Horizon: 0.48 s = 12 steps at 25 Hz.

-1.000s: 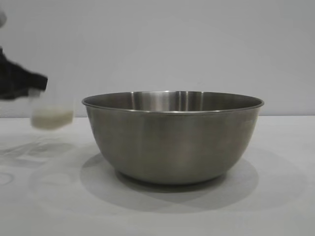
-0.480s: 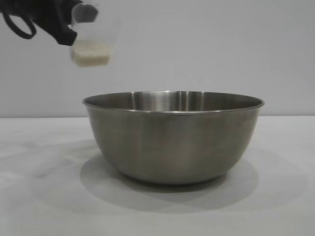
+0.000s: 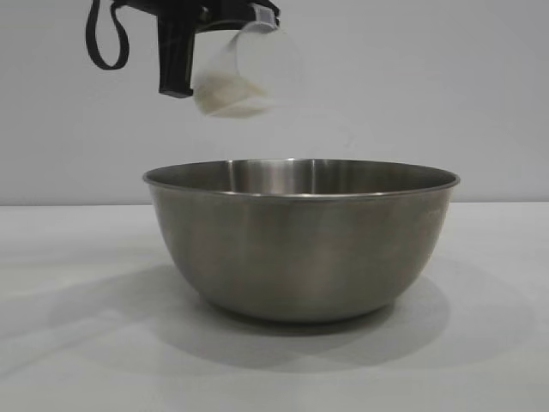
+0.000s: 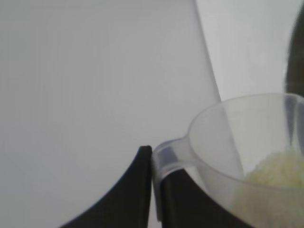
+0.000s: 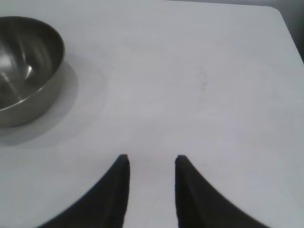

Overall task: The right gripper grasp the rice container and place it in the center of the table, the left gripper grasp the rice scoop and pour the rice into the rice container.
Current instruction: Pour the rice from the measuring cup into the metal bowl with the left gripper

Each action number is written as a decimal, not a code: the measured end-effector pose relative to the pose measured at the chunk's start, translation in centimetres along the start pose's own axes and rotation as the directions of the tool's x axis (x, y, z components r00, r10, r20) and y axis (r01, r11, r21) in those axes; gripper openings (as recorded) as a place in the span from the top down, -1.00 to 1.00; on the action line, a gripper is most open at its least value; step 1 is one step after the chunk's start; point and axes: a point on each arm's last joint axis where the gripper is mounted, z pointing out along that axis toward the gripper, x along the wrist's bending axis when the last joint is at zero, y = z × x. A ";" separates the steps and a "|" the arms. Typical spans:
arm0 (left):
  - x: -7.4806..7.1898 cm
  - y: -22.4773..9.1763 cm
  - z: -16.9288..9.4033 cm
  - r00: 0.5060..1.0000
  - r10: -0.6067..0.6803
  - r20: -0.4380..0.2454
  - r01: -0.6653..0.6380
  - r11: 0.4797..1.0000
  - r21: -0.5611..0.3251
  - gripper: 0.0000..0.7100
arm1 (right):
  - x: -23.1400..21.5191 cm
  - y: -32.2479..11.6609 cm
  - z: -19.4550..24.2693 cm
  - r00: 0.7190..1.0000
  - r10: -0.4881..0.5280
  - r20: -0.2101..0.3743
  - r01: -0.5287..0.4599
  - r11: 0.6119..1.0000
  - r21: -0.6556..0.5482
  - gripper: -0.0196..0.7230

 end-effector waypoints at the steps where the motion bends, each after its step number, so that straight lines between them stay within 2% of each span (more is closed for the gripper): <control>1: -0.1 0.3 0.1 0.998 0.055 0.014 -0.055 0.998 -0.006 1.00 | 0.0 0.0 0.0 1.000 0.000 0.000 0.000 1.000 0.000 0.33; 4: -0.3 0.8 0.3 0.981 0.187 0.053 -0.185 0.982 -0.050 1.00 | 0.0 0.0 0.0 1.000 0.000 0.000 0.000 1.000 0.000 0.33; 12: 0.2 1.7 1.1 0.925 0.371 0.083 -0.359 0.924 -0.130 1.00 | 0.0 0.0 0.0 1.000 0.000 0.000 0.000 1.000 0.000 0.33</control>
